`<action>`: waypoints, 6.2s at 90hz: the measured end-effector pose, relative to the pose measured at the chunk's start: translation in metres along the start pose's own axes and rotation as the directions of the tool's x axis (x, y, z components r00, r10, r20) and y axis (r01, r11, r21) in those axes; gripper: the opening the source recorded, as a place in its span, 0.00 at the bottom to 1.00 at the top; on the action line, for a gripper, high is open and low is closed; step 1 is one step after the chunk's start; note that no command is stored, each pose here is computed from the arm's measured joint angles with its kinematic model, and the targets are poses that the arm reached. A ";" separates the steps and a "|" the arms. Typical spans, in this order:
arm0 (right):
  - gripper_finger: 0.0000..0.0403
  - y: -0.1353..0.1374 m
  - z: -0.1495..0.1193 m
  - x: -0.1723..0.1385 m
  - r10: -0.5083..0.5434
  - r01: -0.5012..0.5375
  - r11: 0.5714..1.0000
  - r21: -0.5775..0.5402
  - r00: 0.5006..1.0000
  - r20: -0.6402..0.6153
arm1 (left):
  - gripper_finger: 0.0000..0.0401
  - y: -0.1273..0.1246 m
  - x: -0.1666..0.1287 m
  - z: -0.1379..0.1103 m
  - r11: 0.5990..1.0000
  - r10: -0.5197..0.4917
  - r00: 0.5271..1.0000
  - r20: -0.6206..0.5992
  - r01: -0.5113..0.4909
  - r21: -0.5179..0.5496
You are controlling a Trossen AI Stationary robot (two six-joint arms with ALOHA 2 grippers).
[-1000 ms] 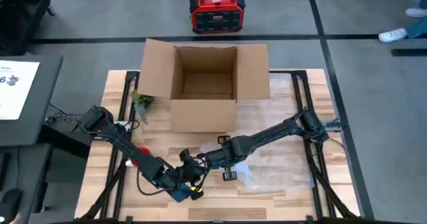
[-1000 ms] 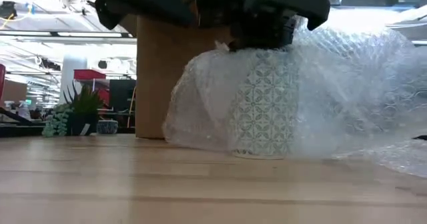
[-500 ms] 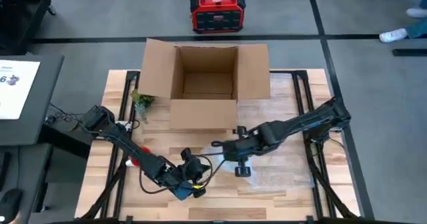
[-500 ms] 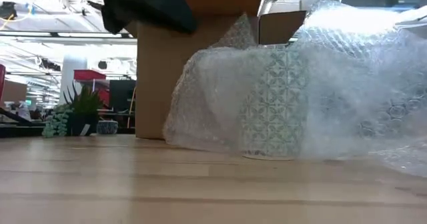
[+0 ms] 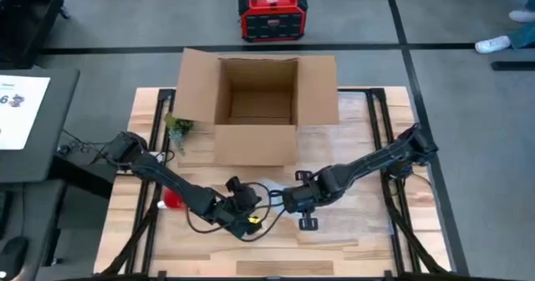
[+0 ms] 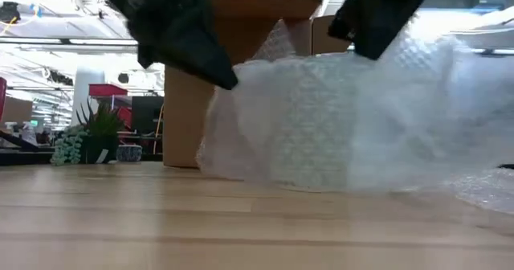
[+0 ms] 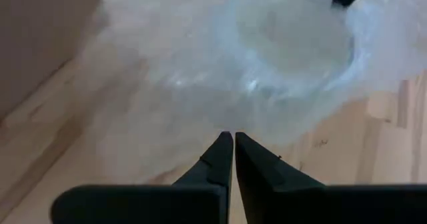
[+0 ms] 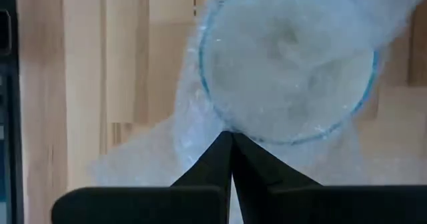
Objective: Wrap mug
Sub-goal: Pack the white mug with the bubble wrap
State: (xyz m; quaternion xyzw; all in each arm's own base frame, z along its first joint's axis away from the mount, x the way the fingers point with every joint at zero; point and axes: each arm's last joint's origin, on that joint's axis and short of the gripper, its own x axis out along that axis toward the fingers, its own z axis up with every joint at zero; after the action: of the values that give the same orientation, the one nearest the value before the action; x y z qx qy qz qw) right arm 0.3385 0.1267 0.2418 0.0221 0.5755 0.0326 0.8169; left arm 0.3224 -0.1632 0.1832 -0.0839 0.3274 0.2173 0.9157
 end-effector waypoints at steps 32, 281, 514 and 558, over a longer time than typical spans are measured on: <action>0.00 -0.002 0.006 -0.005 0.016 -0.016 1.000 -0.011 0.999 0.037 | 0.00 -0.009 0.026 -0.007 0.999 -0.046 0.999 0.009 0.046 0.022; 0.00 0.000 0.028 0.059 -0.065 0.064 0.998 -0.018 0.996 -0.066 | 0.00 -0.016 -0.026 -0.011 0.997 -0.076 0.997 -0.010 0.075 -0.014; 0.00 -0.001 0.021 -0.008 -0.180 0.178 0.981 0.072 0.983 0.031 | 0.00 -0.014 -0.016 0.001 0.997 -0.081 0.996 0.040 0.081 -0.017; 0.00 0.001 0.015 0.089 -0.175 0.168 0.984 -0.052 0.958 -0.228 | 0.00 -0.014 -0.016 0.000 0.997 -0.081 0.996 0.034 0.082 -0.008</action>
State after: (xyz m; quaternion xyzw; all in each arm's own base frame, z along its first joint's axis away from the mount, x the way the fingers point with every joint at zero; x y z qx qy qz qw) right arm 0.3827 0.1346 0.1631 -0.0448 0.6660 -0.0269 0.7441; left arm 0.3176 -0.1811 0.1933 -0.0980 0.3072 0.1828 0.9288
